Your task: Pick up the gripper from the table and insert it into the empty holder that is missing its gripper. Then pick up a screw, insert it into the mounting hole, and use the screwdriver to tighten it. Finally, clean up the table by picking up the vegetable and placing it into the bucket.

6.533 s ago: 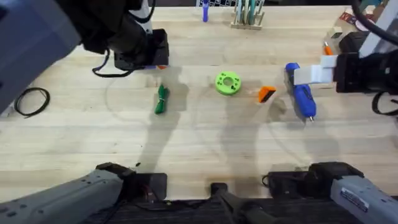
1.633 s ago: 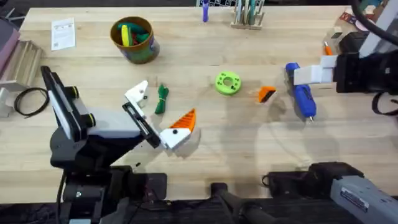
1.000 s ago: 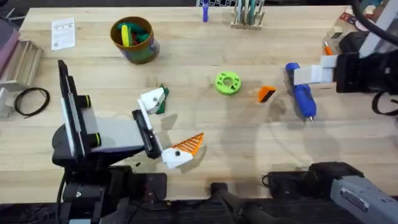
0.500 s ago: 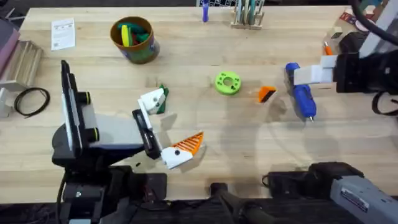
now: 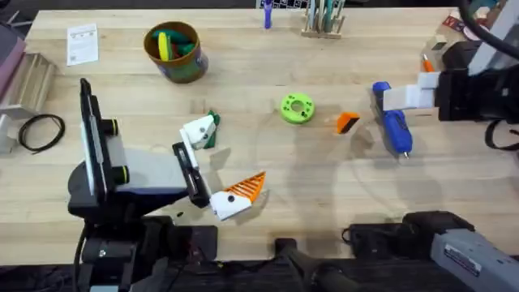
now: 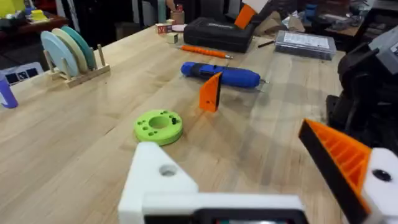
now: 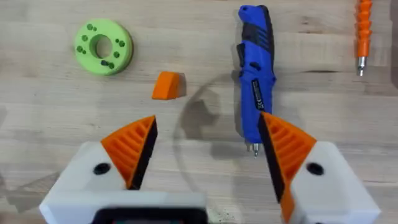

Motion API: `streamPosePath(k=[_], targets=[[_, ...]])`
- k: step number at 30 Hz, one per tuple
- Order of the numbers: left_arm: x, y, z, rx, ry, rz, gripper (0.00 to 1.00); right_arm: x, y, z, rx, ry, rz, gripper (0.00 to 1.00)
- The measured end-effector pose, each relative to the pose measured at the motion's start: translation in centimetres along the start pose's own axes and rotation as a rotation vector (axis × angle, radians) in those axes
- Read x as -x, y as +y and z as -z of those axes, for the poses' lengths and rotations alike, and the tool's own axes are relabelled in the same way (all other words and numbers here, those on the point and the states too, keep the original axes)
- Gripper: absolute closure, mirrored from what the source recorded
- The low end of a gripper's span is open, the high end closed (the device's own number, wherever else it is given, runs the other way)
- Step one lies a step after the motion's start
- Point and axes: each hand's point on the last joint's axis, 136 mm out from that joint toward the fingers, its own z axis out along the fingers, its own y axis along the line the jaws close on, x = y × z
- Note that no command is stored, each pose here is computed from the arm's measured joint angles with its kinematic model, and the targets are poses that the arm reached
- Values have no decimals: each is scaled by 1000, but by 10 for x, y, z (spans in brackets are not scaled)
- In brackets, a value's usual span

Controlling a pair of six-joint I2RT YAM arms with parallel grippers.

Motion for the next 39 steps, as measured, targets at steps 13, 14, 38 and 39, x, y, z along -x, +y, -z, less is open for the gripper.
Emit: streamPosePath(k=[13,14,38,39], targets=[[0,0,0,0,0,0,15,0,0,0,0,0,0,21],[0,0,0,0,0,0,15,0,0,0,0,0,0,21],[0,0,0,0,0,0,15,0,1,0,7,1,-19,10],[0,0,0,0,0,0,15,0,1,0,7,1,-19,10]])
